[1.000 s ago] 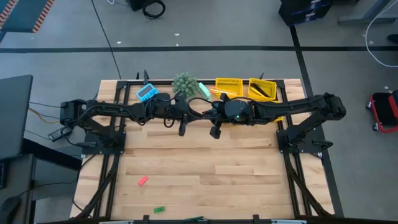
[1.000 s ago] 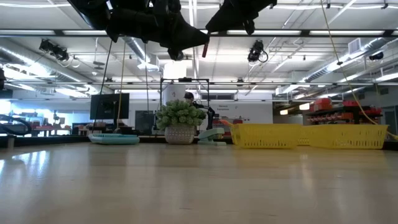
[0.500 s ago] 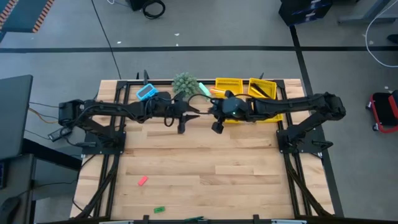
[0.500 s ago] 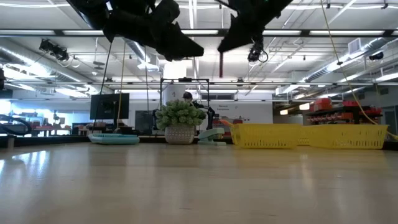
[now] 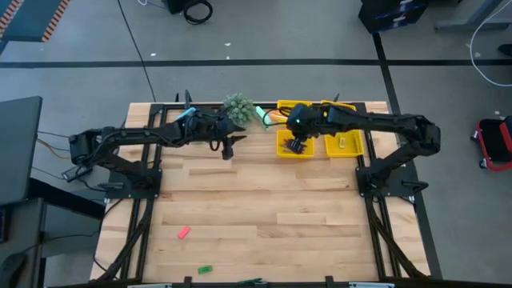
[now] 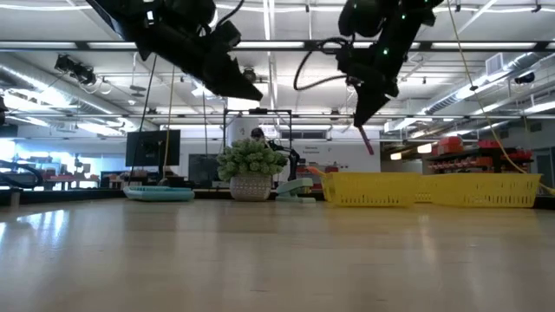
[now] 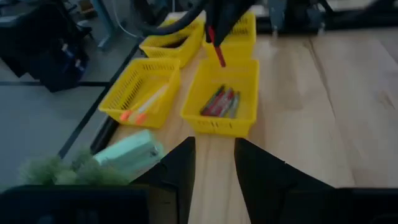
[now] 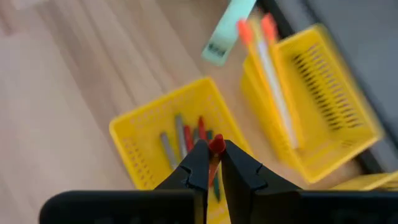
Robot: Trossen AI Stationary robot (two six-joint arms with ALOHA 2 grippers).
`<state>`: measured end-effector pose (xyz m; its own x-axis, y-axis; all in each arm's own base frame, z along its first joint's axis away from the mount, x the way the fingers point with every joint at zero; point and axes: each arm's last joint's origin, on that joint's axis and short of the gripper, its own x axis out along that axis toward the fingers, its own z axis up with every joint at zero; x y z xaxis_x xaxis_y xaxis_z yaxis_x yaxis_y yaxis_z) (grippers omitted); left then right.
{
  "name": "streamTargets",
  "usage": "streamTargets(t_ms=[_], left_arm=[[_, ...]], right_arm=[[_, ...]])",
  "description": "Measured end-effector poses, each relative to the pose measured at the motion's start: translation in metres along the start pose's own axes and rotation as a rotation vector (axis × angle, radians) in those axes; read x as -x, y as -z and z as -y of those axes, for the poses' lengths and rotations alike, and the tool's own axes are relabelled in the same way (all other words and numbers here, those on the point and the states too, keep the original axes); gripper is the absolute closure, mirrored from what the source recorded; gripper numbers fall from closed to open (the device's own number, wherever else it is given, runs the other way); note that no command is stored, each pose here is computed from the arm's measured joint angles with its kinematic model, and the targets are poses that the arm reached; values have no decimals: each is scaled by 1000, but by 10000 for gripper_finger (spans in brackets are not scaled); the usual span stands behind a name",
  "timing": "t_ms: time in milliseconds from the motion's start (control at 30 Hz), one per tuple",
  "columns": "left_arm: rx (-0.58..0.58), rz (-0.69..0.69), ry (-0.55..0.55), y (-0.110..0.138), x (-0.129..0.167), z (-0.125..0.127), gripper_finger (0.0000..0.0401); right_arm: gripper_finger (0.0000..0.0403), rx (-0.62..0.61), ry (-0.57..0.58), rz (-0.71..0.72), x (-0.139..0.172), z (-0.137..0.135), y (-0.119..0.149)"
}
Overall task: Sort crayons/erasers/pens/pencils in bins
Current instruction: Put the red crayon into the bottom left yellow bin
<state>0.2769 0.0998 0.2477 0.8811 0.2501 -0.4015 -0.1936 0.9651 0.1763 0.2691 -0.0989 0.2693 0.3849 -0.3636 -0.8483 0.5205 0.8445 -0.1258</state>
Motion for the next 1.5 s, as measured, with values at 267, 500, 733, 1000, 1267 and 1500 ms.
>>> streamTargets(t_ms=[267, 500, 733, 1000, 1267, 1500], left_arm=[[-47, -34, -1, 16, -1, 2, 306], [-34, -78, -29, 28, 0, -7, 329], [-28, -91, -38, 30, 0, -11, 342], [-28, -92, -38, 30, 1, -11, 348], [-23, -108, -34, 32, 1, -11, 350], [-22, -114, -32, 32, 1, -10, 357]], right_arm=[[368, 42, -69, -168, -48, 3, 2], [368, 40, -65, -288, -73, 6, 10], [367, 46, -67, -318, -78, 11, 12], [367, 38, -101, -295, -79, 12, 10], [365, 41, -123, -277, -90, 10, 21], [348, 32, -104, -266, -99, 13, 30]])
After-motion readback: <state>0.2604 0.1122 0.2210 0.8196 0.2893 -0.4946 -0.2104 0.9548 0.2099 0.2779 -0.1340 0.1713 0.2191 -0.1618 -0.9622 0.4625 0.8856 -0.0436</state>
